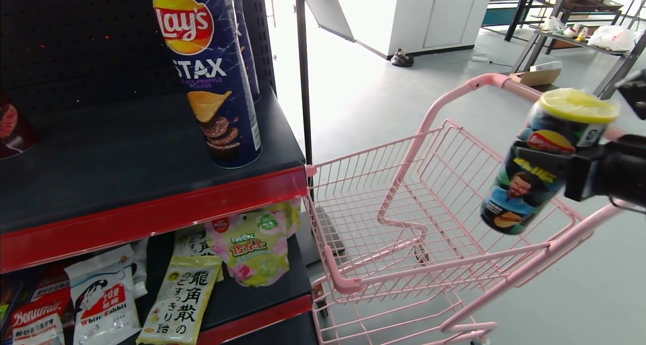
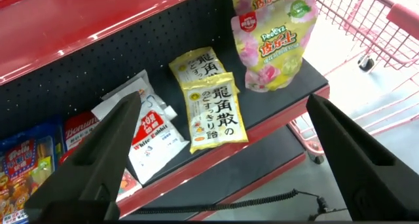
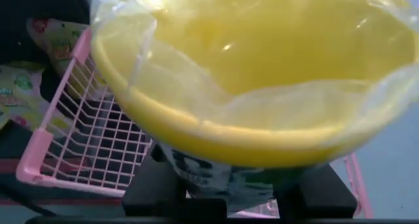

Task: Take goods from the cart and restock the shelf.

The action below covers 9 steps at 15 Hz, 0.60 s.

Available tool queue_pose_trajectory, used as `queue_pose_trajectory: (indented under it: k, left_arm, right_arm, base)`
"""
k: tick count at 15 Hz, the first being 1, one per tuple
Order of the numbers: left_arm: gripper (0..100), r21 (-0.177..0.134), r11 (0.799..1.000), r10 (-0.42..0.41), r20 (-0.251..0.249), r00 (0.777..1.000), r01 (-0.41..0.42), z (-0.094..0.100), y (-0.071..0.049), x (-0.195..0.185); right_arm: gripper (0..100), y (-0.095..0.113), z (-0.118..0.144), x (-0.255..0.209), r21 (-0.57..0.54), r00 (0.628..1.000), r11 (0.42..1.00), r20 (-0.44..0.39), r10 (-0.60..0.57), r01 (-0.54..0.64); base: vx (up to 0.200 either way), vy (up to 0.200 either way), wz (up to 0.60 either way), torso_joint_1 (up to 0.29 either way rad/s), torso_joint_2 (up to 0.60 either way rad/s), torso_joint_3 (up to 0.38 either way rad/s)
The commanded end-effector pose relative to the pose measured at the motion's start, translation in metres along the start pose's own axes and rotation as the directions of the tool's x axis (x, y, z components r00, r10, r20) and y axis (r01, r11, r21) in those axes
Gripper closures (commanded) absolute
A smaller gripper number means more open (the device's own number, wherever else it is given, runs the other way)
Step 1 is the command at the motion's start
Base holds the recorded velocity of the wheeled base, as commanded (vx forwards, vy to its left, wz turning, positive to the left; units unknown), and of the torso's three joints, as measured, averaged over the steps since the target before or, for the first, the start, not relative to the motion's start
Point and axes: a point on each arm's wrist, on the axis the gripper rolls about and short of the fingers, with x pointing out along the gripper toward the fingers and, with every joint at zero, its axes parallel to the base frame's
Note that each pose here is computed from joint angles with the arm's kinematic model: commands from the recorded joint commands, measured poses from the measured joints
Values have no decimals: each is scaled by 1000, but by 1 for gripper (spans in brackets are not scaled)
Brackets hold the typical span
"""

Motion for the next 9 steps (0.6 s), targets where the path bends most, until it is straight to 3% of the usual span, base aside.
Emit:
queue_pose_trajectory:
  k: [1, 5, 9]
  left_arm:
    - [0, -2, 1000, 1, 12, 1000, -1, -1, 0, -2]
    - [0, -2, 1000, 2, 18, 1000, -2, -4, 0, -3]
    - [0, 2, 1000, -8, 16, 1000, 8, -5, 0, -2]
  right_arm:
    - [100, 10, -17, -116, -14, 997, 998, 42, -64, 65]
    - [100, 19, -60, -166, -39, 990, 989, 11, -140, 140]
    - [100, 23, -78, -184, -43, 984, 983, -13, -179, 178]
  base:
    - [0, 0, 0, 0, 0, 0]
    - [0, 0, 0, 0, 0, 0]
    - [0, 0, 0, 26, -115, -84]
